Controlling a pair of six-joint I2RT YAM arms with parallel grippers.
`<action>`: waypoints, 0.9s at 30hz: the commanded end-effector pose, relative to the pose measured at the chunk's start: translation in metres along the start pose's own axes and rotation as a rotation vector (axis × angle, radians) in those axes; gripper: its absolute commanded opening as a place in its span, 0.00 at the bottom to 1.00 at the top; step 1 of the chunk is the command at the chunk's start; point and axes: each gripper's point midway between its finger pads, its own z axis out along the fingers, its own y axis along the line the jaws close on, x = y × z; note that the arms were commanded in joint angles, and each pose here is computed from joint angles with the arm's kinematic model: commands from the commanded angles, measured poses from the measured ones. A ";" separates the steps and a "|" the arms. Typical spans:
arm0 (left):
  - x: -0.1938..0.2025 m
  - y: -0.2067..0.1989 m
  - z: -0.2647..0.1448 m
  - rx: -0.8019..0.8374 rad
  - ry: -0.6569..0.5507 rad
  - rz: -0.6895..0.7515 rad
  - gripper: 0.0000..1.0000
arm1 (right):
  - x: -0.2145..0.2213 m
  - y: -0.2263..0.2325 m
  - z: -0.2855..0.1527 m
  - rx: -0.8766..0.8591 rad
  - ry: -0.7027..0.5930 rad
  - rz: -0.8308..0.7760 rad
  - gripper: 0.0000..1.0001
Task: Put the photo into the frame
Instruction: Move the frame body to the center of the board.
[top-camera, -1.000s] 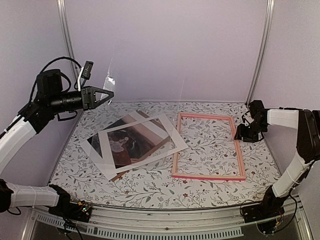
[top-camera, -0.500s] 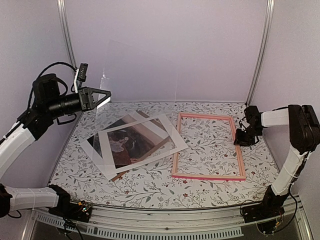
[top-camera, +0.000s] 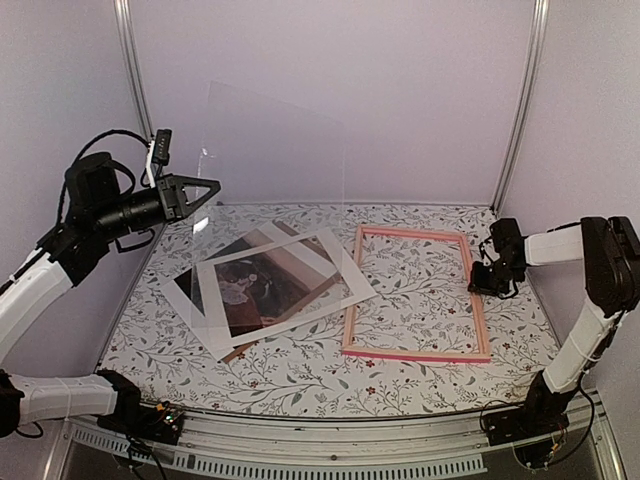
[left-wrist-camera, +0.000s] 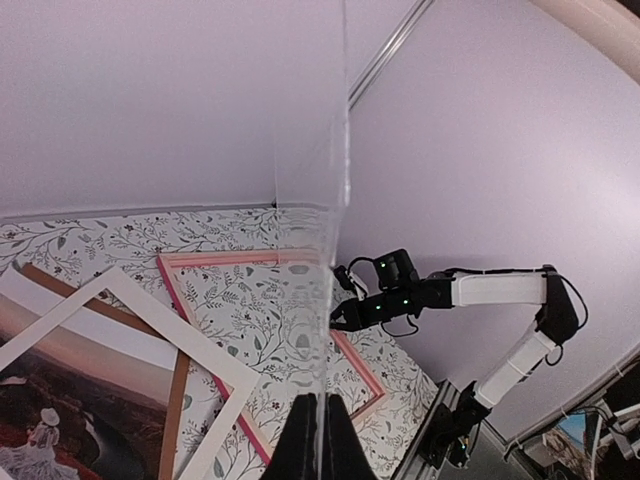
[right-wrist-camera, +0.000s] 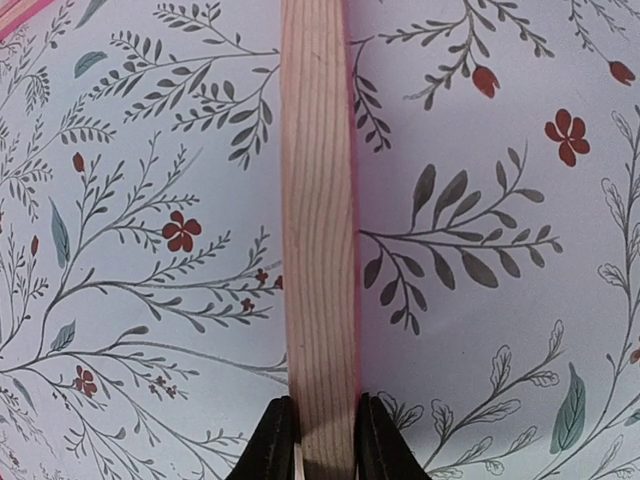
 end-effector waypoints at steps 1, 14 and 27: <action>-0.014 0.001 -0.002 -0.011 -0.073 0.020 0.00 | 0.030 0.000 0.001 0.048 0.063 0.009 0.16; -0.010 0.003 -0.007 -0.033 -0.084 0.021 0.00 | 0.043 0.027 0.000 0.047 0.080 -0.045 0.15; 0.002 0.006 0.000 -0.003 -0.088 -0.046 0.00 | 0.026 0.042 -0.006 0.097 0.058 -0.103 0.43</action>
